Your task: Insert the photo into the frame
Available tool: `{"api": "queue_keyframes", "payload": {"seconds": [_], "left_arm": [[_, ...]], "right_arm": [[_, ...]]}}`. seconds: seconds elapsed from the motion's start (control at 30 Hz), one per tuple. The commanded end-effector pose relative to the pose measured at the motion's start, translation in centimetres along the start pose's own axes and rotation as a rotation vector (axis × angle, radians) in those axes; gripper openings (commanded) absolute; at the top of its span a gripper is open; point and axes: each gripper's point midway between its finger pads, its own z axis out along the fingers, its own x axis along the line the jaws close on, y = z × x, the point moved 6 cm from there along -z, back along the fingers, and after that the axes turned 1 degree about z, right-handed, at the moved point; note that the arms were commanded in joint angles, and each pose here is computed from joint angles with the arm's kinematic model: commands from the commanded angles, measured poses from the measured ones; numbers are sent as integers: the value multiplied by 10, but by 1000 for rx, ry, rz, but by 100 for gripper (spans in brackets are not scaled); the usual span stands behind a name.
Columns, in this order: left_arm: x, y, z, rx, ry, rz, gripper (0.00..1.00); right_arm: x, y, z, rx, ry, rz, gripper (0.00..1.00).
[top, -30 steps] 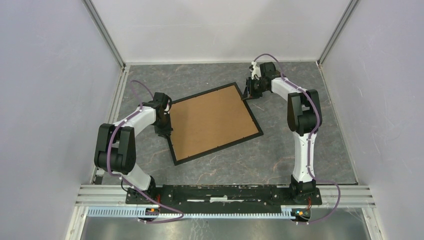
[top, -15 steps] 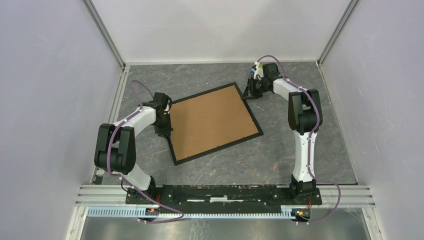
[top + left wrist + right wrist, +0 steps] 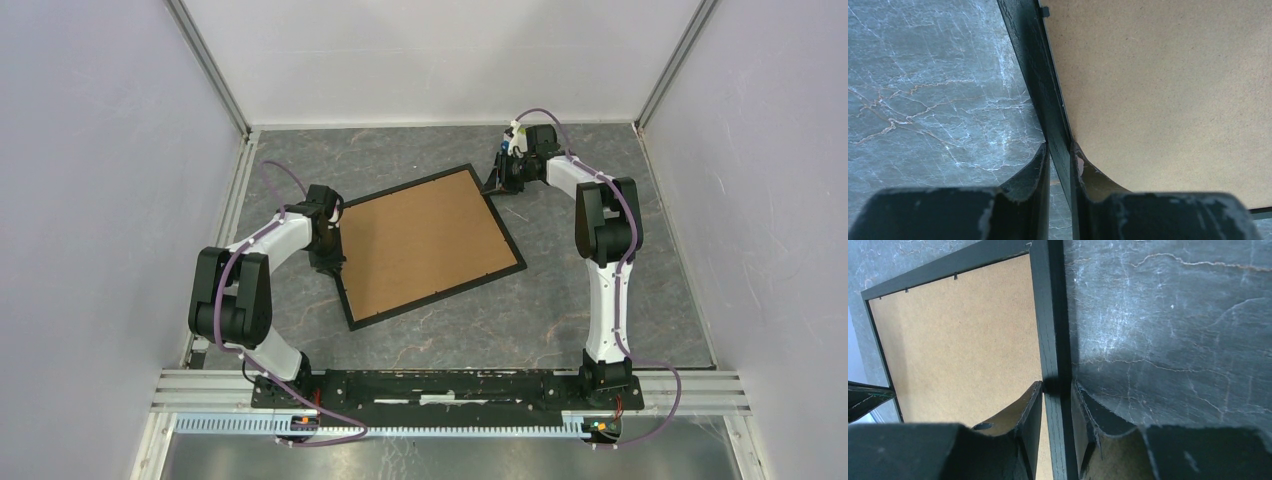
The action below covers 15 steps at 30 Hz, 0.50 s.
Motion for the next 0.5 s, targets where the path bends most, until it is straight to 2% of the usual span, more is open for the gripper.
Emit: {"api": "queue_keyframes", "payload": {"seconds": [0.0, 0.47], "left_arm": [[-8, -15, 11, 75, -57, 62, 2], [-8, -15, 11, 75, -61, 62, 2]], "right_arm": [[-16, 5, 8, -22, -51, -3, 34], [-26, -18, 8, 42, -120, -33, 30]]}}
